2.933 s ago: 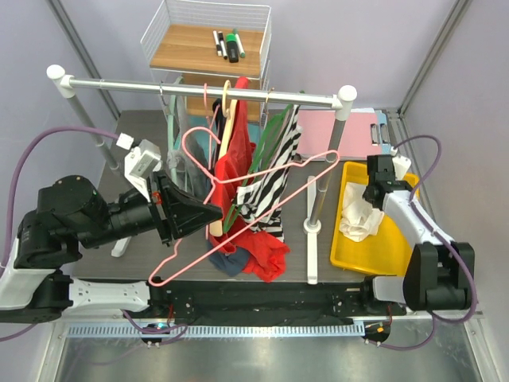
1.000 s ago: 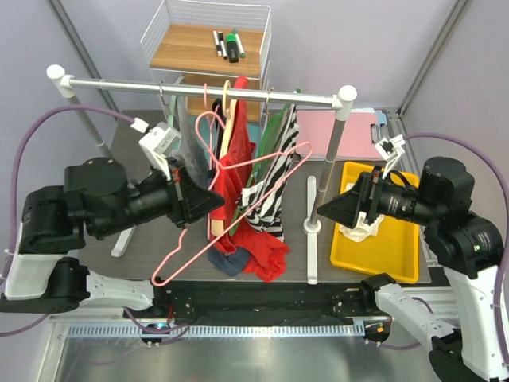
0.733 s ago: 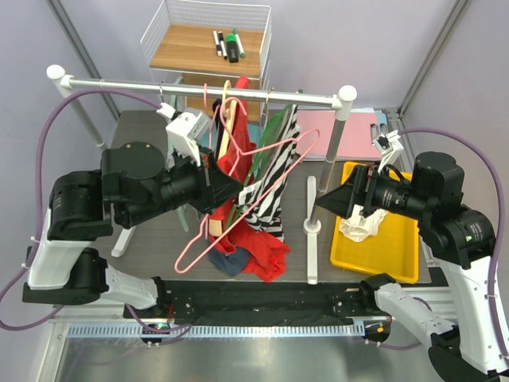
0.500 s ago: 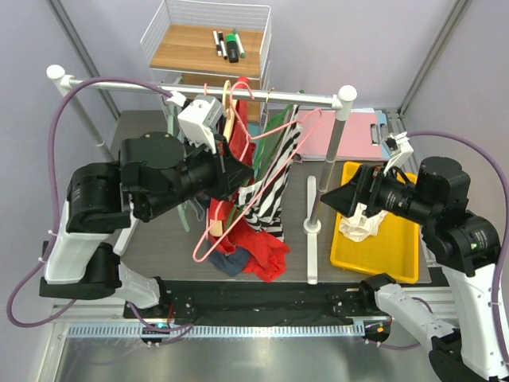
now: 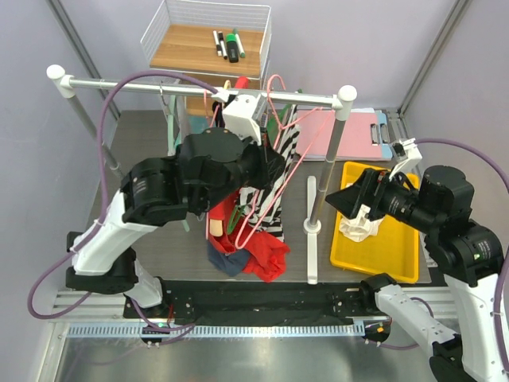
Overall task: Remove the tank top from the hanger
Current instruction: Place the hanger at the clothesline.
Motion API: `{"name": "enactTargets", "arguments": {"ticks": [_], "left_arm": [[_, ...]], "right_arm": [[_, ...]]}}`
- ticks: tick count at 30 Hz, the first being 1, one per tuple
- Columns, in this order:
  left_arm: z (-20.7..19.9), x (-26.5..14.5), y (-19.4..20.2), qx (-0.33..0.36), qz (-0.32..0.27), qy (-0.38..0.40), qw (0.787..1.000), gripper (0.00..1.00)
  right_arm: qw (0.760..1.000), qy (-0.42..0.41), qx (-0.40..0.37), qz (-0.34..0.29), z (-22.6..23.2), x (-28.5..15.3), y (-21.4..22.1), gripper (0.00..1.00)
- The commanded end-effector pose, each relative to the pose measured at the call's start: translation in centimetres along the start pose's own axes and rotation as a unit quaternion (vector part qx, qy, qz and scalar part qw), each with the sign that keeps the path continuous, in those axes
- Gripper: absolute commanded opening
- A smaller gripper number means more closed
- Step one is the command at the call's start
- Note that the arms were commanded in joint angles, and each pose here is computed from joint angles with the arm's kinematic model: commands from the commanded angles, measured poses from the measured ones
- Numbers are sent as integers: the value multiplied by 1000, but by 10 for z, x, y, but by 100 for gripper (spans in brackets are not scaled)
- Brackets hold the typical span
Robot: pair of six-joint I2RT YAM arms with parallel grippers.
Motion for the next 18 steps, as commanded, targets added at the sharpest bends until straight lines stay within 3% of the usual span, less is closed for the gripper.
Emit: {"name": "enactTargets", "arguments": {"ticks": [1, 8, 18], "left_arm": [[-13, 16, -16, -10, -47, -4, 999, 0], [-25, 42, -4, 4, -52, -15, 999, 0], [-28, 62, 0, 24, -63, -34, 997, 0]], "right_arm": [[999, -7, 1, -42, 9, -12, -16, 92], [995, -20, -8, -98, 30, -42, -43, 92], [994, 20, -14, -104, 15, -46, -37, 93]]}}
Point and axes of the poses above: each gripper's point midway between its finger pads, its own x axis out along the fingers, its own z axis along the line the jaws close on, y = z × x, the point moved 1 cm from there along -x, back along the fingers, and after that the axes turned 7 degrees about -x, right-handed, at the moved point
